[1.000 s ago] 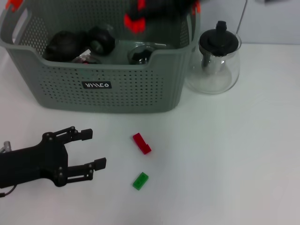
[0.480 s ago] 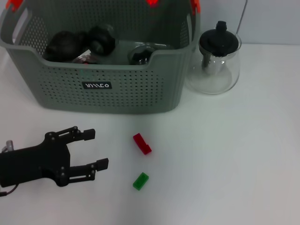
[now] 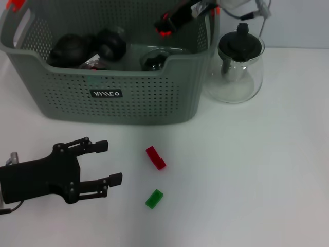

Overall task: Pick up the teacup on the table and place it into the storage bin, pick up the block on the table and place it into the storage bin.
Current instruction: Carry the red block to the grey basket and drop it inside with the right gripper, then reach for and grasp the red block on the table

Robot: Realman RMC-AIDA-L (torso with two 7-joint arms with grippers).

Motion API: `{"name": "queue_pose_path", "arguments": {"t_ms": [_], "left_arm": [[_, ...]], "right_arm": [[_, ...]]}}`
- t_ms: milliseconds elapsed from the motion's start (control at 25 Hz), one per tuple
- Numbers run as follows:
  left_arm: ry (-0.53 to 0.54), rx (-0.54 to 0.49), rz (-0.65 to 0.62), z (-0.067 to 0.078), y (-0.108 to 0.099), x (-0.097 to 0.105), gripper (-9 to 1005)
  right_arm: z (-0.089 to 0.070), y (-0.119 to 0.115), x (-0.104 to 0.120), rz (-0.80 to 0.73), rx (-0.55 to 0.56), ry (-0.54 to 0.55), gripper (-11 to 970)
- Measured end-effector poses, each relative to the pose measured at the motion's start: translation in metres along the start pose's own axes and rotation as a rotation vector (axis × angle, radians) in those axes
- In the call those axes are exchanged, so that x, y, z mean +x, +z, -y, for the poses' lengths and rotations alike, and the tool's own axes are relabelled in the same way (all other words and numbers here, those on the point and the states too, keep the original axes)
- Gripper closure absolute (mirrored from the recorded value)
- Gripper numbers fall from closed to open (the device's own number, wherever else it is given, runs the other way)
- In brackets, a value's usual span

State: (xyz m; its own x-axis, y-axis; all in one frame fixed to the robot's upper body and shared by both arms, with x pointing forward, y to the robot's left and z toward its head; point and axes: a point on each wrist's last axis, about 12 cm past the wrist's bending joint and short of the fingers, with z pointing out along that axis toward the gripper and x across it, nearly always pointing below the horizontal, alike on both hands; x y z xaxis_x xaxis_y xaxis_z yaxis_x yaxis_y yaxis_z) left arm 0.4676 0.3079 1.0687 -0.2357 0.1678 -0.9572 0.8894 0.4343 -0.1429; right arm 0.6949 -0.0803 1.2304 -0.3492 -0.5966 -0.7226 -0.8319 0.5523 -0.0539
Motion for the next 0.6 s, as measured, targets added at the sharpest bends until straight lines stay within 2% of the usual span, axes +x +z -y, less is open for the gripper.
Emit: {"name": "queue_pose_path", "arguments": {"t_ms": [240, 520, 600], "left_arm": [[0.0, 0.001, -0.001, 0.0, 0.0, 0.0, 168], [-0.004, 0.004, 0.001, 0.001, -0.001, 0.001, 168], [-0.005, 0.007, 0.002, 0.002, -0.001, 0.001, 168]], "right_arm": [[-0.002, 0.002, 0.003, -0.011, 0.003, -0.005, 744], [-0.001, -0.006, 0.0, 0.024, 0.012, -0.021, 589], [-0.006, -0.018, -0.007, 0.081, 0.004, -0.042, 545]]}}
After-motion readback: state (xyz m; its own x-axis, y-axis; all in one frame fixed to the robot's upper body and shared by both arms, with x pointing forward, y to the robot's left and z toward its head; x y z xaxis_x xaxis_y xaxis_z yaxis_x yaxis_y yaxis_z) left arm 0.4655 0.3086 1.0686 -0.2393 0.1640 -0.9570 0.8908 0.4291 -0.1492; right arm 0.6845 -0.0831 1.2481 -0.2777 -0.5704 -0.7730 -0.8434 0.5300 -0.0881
